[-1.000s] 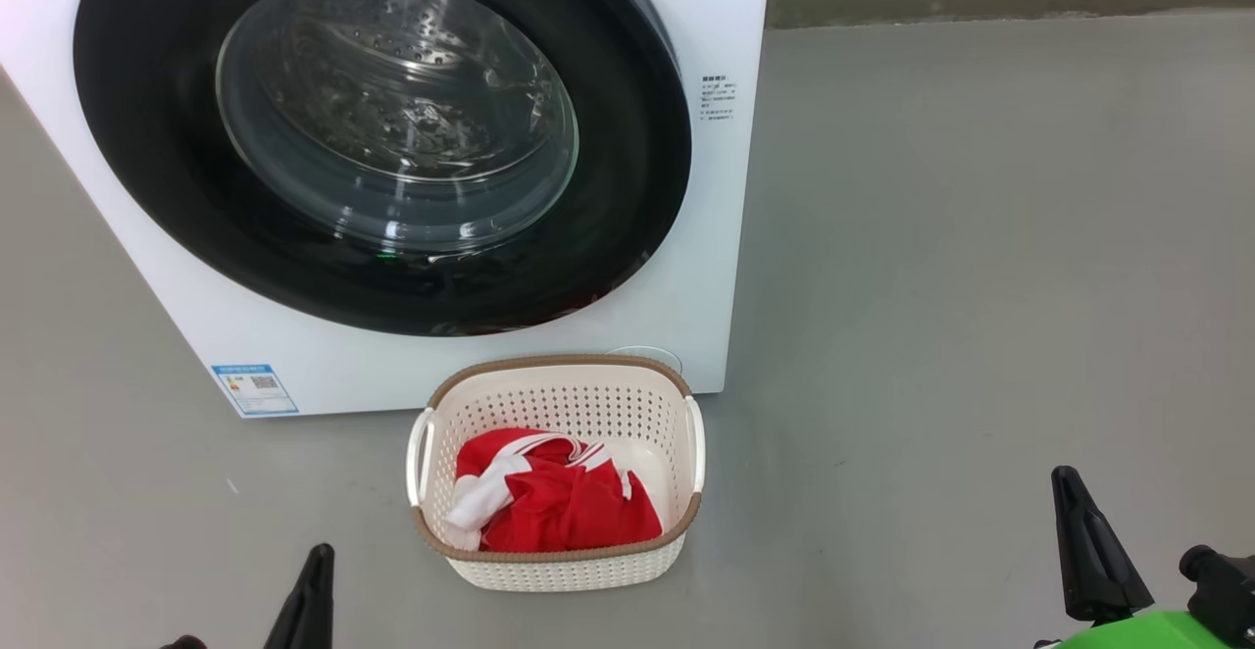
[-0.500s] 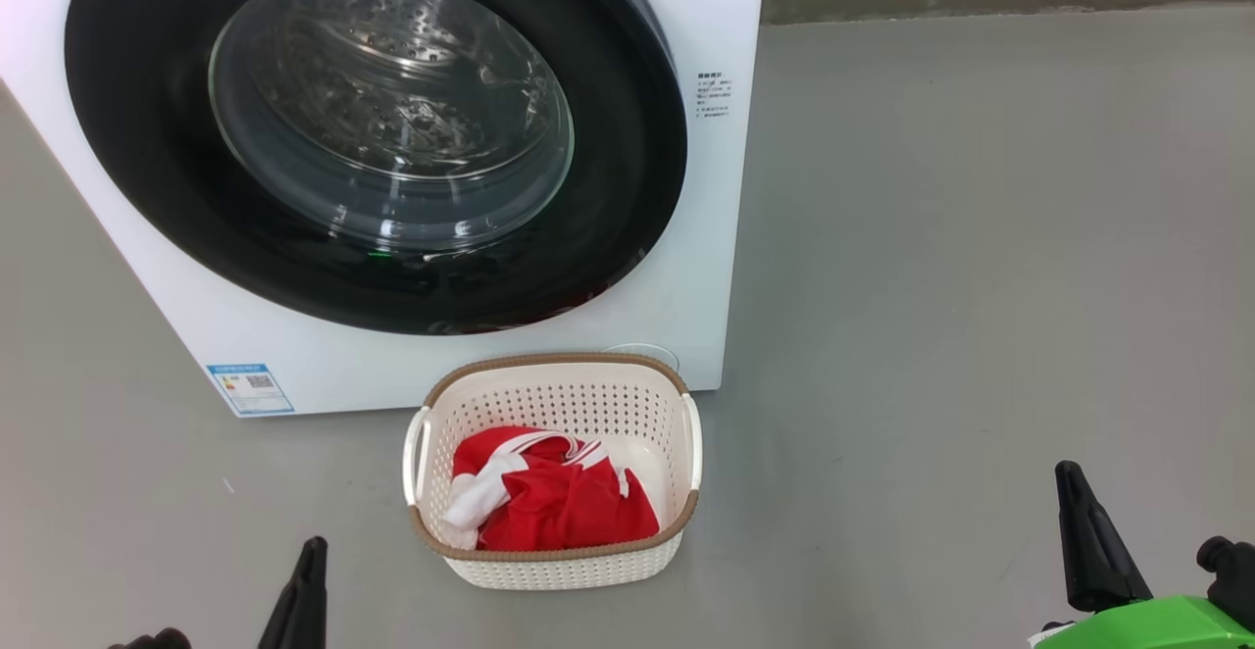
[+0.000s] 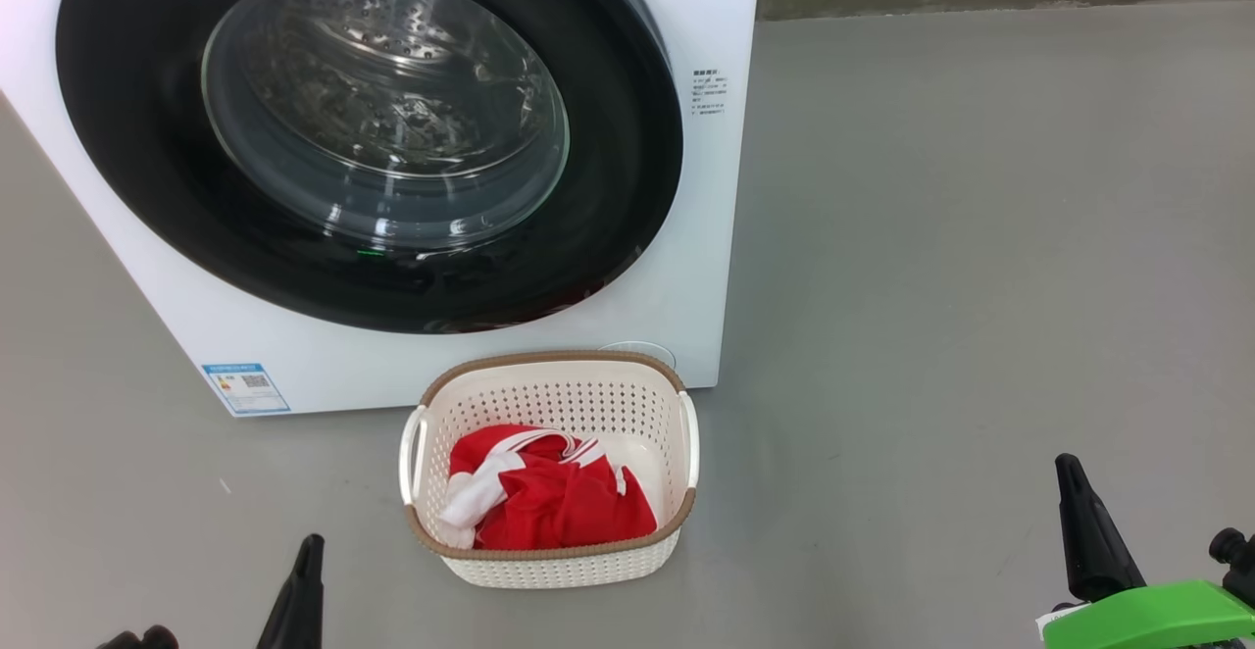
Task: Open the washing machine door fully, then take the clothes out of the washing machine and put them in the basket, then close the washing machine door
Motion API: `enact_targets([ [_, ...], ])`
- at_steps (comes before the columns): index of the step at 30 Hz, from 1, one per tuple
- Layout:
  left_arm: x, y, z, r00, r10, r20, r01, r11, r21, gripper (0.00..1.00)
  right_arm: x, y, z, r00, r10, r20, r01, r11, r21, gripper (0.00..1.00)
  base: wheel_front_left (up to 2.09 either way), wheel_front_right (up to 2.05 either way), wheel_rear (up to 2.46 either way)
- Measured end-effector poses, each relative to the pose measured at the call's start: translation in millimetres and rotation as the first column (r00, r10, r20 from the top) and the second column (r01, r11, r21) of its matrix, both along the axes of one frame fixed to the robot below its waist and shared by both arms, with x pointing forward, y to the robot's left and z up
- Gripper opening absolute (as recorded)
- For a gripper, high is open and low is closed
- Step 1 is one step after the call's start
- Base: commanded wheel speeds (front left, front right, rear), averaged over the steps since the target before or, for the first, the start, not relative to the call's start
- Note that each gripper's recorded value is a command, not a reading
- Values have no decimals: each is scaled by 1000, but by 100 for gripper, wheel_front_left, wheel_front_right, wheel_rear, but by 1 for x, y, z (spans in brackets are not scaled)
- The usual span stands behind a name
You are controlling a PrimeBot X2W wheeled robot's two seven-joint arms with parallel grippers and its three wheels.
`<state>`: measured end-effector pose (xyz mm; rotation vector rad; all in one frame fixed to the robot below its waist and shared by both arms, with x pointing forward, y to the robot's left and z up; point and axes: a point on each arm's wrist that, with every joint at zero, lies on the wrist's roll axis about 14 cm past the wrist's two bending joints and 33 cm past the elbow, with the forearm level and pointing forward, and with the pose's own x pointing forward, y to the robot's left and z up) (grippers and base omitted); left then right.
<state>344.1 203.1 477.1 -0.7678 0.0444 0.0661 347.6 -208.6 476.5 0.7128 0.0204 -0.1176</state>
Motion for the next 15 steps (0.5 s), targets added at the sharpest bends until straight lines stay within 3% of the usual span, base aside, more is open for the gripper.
enact_targets([
  [15,7,-2,-1,1000,7,-15,-10,986,-169,0,4,-1,-3,1000,-9,-11,10,985,175,0,0,0,0],
])
